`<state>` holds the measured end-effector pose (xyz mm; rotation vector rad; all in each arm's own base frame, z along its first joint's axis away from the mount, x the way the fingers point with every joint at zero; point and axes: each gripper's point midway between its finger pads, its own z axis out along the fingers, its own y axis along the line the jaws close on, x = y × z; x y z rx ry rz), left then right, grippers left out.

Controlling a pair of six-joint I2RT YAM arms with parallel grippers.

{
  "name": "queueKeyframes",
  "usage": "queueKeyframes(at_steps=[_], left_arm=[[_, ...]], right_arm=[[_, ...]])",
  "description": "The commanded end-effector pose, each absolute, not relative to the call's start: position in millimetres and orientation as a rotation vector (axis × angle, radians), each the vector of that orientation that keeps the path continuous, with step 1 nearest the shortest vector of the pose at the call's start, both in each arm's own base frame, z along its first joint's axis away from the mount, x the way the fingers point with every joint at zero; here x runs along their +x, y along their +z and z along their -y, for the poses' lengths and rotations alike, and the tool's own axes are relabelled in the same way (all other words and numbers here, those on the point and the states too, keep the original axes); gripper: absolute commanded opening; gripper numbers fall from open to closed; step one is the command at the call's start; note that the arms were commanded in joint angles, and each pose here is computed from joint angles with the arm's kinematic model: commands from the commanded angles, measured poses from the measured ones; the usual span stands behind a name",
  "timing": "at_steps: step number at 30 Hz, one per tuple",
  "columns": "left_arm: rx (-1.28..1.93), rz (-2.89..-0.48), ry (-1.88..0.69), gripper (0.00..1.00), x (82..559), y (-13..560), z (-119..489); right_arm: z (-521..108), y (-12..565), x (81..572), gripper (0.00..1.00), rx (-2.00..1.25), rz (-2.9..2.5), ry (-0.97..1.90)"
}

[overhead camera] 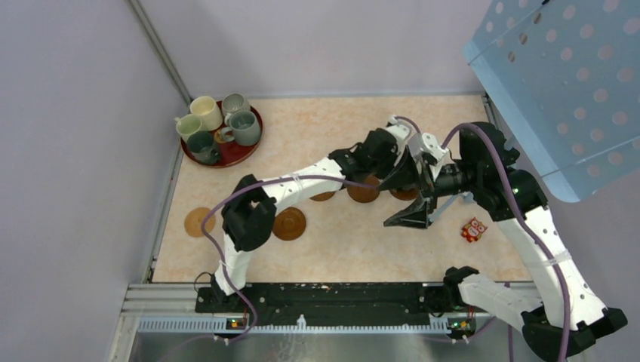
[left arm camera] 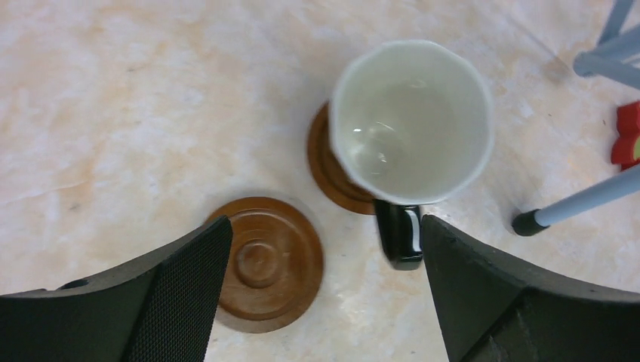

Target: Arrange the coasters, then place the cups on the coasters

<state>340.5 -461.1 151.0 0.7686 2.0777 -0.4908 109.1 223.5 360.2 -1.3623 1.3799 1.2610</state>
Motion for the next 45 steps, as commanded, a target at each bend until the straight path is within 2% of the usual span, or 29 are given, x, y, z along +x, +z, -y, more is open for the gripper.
queueKeyframes(at_steps=[1,7,15,26,32,36,41,45], left_arm=[[0.628,-1.994,-0.537,0.99,367,210,430],[0.532,-2.005,-0.559,0.99,388,234,367],[0.327,-2.036,-0.458,0.99,418,243,221],[0.55,-2.071,-0.088,0.99,428,233,55],[0.045,-2.241,0.204,0.99,426,201,-29],[-0.295,-2.207,0.312,0.95,420,182,-63],[-0.511,-2.226,0.424,0.92,421,160,-84],[-0.57,-2.231,0.401,0.9,432,149,-90]], right_arm=[[-228,373,120,0.83,-1.347,-1.336,1.257],[-239,372,141,0.84,-1.307,-1.371,1.254],[-254,338,201,0.83,-1.191,-1.516,1.105],[-255,278,253,0.84,-1.157,-1.679,0.941],[-251,266,255,0.84,-1.147,-1.699,0.905],[-252,267,251,0.84,-1.144,-1.684,0.921],[-252,270,249,0.84,-1.143,-1.678,0.927],[-251,272,246,0.84,-1.143,-1.666,0.929]])
